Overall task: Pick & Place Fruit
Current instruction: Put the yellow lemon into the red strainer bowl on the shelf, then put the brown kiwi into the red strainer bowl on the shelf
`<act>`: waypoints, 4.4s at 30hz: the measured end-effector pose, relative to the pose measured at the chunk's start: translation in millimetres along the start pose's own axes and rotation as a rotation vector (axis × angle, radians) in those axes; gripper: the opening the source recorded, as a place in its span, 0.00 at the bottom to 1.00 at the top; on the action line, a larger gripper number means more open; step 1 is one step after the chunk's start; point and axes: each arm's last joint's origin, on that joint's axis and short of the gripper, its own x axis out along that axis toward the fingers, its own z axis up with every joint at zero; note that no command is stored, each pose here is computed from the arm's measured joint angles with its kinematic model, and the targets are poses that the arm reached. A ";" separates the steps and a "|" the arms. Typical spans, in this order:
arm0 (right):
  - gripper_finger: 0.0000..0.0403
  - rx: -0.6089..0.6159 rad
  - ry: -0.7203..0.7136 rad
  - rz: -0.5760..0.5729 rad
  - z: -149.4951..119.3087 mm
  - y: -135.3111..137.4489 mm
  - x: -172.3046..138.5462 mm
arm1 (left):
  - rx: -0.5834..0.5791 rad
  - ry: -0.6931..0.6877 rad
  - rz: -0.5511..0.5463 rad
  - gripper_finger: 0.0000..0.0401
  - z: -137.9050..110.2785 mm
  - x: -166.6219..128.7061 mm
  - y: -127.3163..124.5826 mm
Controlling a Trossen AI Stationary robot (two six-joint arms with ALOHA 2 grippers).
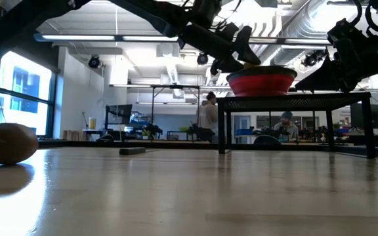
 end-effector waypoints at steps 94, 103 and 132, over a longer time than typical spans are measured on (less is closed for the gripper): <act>0.01 -0.024 0.006 0.000 -0.7 -0.2 0.0 | 0.290 0.150 -0.343 0.02 64.9 -80.6 -54.9; 0.01 -0.026 0.009 0.003 -1.0 -0.2 0.1 | 0.354 0.214 -0.453 0.00 36.1 -78.0 -90.8; 0.01 -0.013 0.008 0.040 0.1 1.2 0.0 | 0.161 -0.060 -0.350 0.00 -88.4 -202.2 -83.3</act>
